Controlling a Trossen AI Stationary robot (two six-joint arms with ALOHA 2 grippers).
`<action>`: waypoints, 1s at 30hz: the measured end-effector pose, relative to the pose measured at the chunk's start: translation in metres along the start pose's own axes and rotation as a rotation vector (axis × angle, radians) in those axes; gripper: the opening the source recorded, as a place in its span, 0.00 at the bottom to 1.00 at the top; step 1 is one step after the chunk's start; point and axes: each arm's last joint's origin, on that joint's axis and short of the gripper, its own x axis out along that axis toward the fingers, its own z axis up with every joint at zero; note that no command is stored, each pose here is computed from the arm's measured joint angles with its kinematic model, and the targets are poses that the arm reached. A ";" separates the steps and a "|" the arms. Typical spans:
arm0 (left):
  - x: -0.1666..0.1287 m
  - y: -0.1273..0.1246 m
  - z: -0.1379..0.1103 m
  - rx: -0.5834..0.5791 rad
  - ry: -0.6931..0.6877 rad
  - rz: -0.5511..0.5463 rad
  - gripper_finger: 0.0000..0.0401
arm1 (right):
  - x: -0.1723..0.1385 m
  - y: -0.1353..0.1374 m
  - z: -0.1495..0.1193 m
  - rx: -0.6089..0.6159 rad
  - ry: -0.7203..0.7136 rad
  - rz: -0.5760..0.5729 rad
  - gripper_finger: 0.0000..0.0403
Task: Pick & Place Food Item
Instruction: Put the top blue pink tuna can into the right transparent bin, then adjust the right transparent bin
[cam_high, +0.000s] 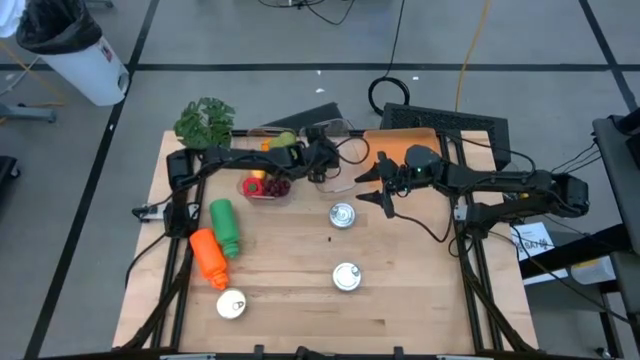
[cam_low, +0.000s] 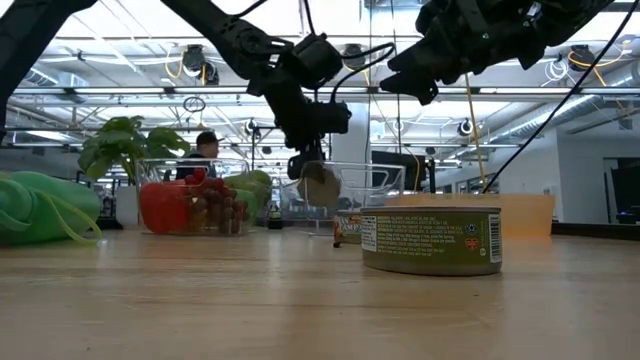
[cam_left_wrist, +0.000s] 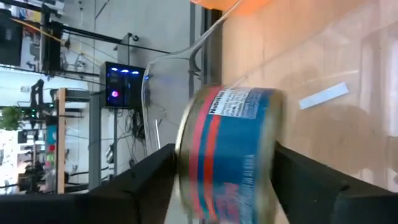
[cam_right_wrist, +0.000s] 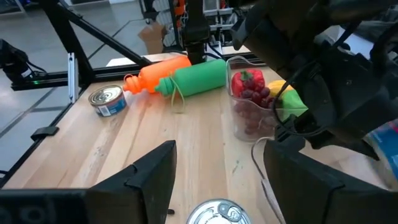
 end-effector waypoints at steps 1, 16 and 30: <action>0.000 0.000 0.000 0.000 0.000 -0.004 0.66 | 0.000 0.000 0.000 -0.002 0.000 0.000 0.56; -0.008 0.001 0.001 -0.065 0.011 0.001 0.70 | 0.000 0.000 0.000 -0.003 0.001 -0.003 0.56; -0.119 0.084 -0.054 -0.517 -0.617 -0.663 0.68 | 0.000 -0.002 -0.004 0.003 0.035 -0.078 0.55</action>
